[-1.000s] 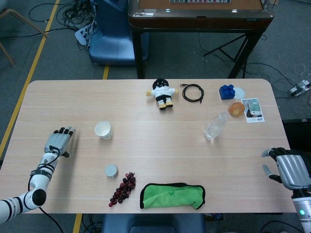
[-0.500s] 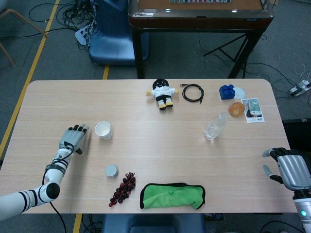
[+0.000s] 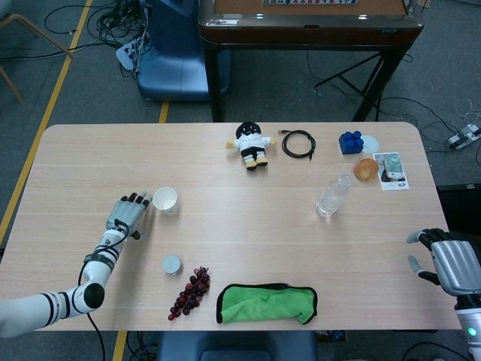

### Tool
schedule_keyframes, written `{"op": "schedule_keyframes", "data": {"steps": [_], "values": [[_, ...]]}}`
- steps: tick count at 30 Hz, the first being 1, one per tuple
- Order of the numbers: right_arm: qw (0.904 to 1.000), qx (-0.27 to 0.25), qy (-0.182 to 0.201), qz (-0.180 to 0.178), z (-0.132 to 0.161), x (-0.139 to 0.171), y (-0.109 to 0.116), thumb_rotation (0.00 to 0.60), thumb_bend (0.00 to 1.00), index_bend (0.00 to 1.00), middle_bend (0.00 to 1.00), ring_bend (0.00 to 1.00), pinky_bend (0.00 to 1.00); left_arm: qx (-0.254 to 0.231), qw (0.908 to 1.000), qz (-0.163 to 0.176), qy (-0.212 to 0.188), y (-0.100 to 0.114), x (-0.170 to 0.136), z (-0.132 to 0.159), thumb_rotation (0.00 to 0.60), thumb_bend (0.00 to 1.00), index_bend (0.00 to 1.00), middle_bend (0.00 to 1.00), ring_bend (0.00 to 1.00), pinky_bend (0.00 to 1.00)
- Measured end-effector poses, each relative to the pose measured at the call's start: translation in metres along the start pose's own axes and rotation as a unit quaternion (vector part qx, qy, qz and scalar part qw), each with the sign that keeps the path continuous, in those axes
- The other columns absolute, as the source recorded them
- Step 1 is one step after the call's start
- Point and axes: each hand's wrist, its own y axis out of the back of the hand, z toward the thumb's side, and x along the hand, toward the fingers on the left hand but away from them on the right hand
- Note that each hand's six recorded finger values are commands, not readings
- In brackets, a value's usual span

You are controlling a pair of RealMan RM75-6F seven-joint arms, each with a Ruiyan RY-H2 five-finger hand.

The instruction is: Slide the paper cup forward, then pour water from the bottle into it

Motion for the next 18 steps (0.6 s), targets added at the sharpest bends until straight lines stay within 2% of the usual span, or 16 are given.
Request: {"op": "schedule_keyframes", "data": {"steps": [18], "values": [[0.9999, -0.007, 0.003, -0.007, 0.0, 0.003, 0.006, 0.6, 0.35, 0.45, 0.43, 0.34, 0.44, 0.036, 0.9986, 0.017, -0.036, 0.012, 0.006, 0.045, 0.6, 0.25, 0.06, 0.0, 0.0, 0.11]]}}
